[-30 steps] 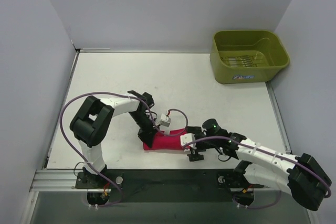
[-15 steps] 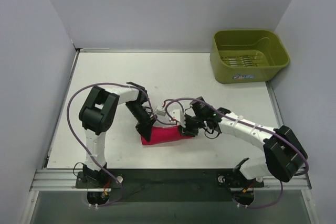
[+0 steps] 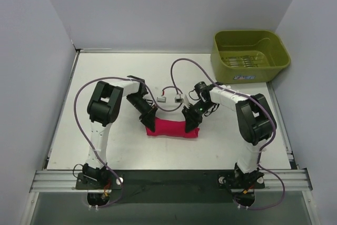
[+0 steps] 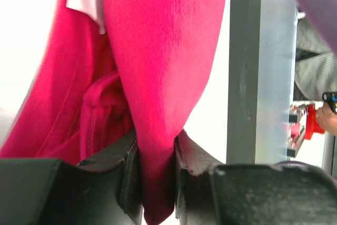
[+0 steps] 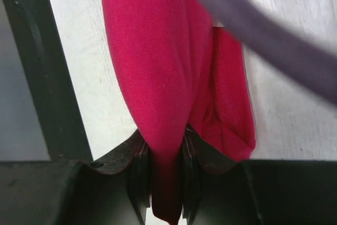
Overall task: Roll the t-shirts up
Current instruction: Roll the T-shirt to the center of the board.
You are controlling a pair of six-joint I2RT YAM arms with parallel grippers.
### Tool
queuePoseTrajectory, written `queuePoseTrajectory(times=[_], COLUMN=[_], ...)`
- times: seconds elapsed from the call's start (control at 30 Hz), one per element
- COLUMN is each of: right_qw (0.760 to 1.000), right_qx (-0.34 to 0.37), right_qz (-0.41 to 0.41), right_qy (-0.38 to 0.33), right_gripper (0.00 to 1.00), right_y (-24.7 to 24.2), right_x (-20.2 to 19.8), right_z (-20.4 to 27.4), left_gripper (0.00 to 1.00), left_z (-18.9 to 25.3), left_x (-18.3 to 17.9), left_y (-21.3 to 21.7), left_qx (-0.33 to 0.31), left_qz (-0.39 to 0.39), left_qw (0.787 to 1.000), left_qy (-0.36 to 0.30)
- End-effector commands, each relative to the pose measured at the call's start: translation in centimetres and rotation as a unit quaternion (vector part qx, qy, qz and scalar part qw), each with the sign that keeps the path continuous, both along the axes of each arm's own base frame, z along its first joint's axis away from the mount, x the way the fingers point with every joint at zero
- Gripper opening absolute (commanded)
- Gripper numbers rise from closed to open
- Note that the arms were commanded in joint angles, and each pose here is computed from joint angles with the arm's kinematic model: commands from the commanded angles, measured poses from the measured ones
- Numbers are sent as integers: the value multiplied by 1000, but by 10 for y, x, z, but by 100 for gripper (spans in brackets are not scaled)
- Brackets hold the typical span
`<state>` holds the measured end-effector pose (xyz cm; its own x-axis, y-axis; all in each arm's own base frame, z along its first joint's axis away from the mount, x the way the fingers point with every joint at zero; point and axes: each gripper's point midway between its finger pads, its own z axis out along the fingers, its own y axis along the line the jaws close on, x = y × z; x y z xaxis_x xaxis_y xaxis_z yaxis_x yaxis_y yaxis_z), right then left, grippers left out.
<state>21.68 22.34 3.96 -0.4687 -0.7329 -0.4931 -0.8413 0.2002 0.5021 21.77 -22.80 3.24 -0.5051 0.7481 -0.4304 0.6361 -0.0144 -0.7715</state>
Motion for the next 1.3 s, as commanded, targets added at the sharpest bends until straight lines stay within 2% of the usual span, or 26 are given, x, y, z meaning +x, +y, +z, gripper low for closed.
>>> queuePoseTrajectory(times=[0.0, 0.07, 0.17, 0.23, 0.47, 0.5, 0.53, 0.57, 0.6, 0.7, 0.8, 0.83, 0.93, 0.97, 1.0, 1.03, 1.07, 1.1, 1.13, 1.17, 1.2, 1.27], right_qw=[992, 987, 976, 973, 968, 968, 969, 969, 970, 972, 973, 974, 974, 972, 972, 971, 967, 966, 965, 963, 961, 959], right_qx=[-26, -32, -31, -32, -33, -31, -28, -28, -27, -29, -31, -31, -36, -41, -41, -42, -43, -43, -45, -51, -54, -51], right_qz=[-32, -56, -90, -99, -110, -111, -110, -110, -107, -105, -98, -93, -90, -90, -91, -92, -98, -101, -102, -103, -105, -110], right_qy=[122, 148, 197, 207, 224, 222, 219, 219, 215, 210, 205, 202, 206, 212, 212, 218, 230, 234, 236, 243, 248, 256], right_gripper=[7, 7, 7, 7, 7, 7, 7, 7, 8, 8, 8, 8, 8, 8, 8, 8, 8, 8, 9, 9, 9, 9], right_y=[-21, -25, -29, -33, -41, -42, -42, -43, -43, -47, -50, -51, -52, -54, -53, -53, -53, -53, -52, -53, -53, -51], right_x=[-24, -22, -23, -22, -19, -19, -19, -20, -20, -22, -25, -26, -28, -28, -26, -26, -25, -23, -21, -21, -20, -18], right_z=[11, 11, 8, 5, 1, 0, 1, 1, 2, 2, 0, -1, -5, -9, -10, -9, -11, -11, -9, -11, -11, -7], left_gripper=[32, 31, 10, 1, 0, 4, 13, 23, 37, 63, 70, 82, 97, 97, 97, 97, 97, 97, 97, 97, 97, 97], left_z=[31, 36, 32, 30, 48, 54, 58, 62, 69, 79, 86, 86, 85, 87, 83, 83, 91, 80, 83, 93, 111, 140], left_x=[2, 12, 17, 16, 16, 17, 19, 22, 26, 31, 38, 40, 50, 51, 66, 72, 71, 104, 118, 113, 149, 146], left_y=[3, -5, -12, -15, -19, -22, -23, -24, -26, -26, -17, -13, 5, 16, 18, 24, 33, 47, 56, 68, 79, 78], left_qx=[33, 37, 54, 58, 54, 44, 44, 38, 27, 18, 20, 19, 43, 62, 58, 80, 90, 127, 152, 162, 162, 114], left_qz=[39, 59, 84, 98, 143, 154, 159, 162, 160, 154, 148, 144, 148, 153, 164, 186, 201, 223, 265, 293, 339, 371], left_qw=[995, 992, 985, 979, 962, 959, 957, 958, 963, 970, 978, 981, 986, 986, 984, 978, 970, 943, 916, 885, 826, 794], left_qy=[91, 102, 143, 171, 226, 234, 238, 234, 217, 188, 144, 126, 63, 29, -27, -49, -98, -211, -259, -322, -420, -469])
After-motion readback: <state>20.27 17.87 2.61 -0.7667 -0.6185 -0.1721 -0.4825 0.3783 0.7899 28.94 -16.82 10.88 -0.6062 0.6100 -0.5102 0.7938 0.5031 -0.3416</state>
